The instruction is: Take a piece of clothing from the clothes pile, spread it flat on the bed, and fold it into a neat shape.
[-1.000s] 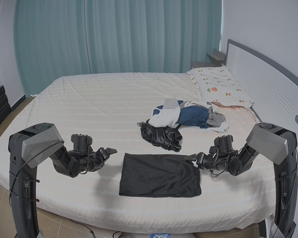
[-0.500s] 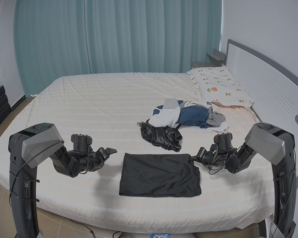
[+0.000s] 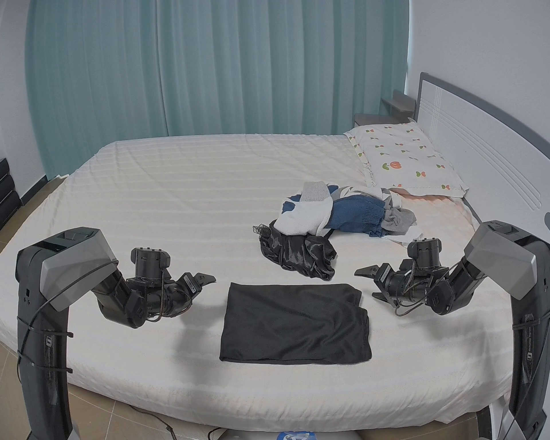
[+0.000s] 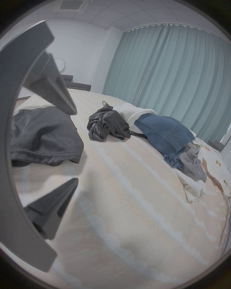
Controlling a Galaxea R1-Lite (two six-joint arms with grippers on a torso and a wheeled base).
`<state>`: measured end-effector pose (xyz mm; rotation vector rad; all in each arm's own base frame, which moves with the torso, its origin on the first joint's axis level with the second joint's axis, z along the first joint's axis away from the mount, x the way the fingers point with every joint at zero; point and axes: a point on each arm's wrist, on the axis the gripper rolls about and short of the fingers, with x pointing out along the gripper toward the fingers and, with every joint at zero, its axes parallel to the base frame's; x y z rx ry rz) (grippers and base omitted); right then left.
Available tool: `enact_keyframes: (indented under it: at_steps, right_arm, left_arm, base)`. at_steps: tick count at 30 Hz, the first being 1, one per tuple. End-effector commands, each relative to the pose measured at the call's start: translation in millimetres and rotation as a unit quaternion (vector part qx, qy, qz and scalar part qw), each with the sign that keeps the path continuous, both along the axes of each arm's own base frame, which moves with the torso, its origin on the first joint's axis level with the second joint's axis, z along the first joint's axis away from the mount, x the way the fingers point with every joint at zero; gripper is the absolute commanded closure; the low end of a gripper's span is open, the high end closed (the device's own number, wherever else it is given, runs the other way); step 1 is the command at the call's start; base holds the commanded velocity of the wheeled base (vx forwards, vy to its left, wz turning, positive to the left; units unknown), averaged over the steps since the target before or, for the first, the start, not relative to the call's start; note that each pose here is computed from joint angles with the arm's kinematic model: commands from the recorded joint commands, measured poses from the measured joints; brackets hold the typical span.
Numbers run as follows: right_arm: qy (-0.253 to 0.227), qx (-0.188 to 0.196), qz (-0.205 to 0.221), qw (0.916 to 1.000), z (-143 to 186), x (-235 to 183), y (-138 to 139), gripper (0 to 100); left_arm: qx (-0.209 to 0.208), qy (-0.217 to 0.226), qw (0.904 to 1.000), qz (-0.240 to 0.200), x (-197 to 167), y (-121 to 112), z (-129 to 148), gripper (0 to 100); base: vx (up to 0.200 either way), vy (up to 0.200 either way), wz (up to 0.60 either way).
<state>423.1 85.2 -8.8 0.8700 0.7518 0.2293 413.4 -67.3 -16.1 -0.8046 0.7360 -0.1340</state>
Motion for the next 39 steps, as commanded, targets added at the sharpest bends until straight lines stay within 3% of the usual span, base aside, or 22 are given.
enact_keyframes:
  at_steps: [1,12,13,27,36,37,39]
  right_arm:
    - [0.001,0.000,-0.001,1.0000,-4.3,0.4,-1.4,0]
    - [0.013,-0.008,0.025,0.9996,-33.4,9.0,25.7,0]
    - [0.011,-0.007,0.025,0.9996,-32.8,10.2,26.0,100]
    - [-0.033,-0.013,-0.025,0.9991,-25.2,21.5,11.3,100]
    - [-0.036,-0.015,-0.031,0.9987,-31.9,25.1,5.6,100]
    - [-0.039,-0.015,-0.031,0.9986,-31.4,25.3,5.6,0]
    - [-0.044,-0.014,-0.031,0.9985,-32.0,24.6,5.5,0]
  left_arm:
    - [0.000,0.001,1.0000,0.000,0.2,0.0,-1.3,0]
    - [0.000,0.000,1.0000,0.001,0.3,0.0,-1.1,0]
    - [0.000,0.000,1.0000,0.001,0.3,0.0,-1.1,0]
    - [0.000,0.000,1.0000,0.001,0.3,0.0,-1.1,0]
    - [0.000,0.000,1.0000,0.001,0.8,-0.1,-0.7,0]
    - [0.000,0.000,1.0000,0.001,0.8,-0.1,-0.7,0]
    - [0.000,0.000,1.0000,0.001,1.1,-0.1,-1.0,0]
  base:
    - [0.000,0.000,0.00]
    - [0.000,0.000,0.00]
    - [0.000,0.000,0.00]
    - [0.000,0.000,0.00]
    - [0.000,0.000,0.00]
    - [0.000,0.000,0.00]
    - [0.000,0.000,0.00]
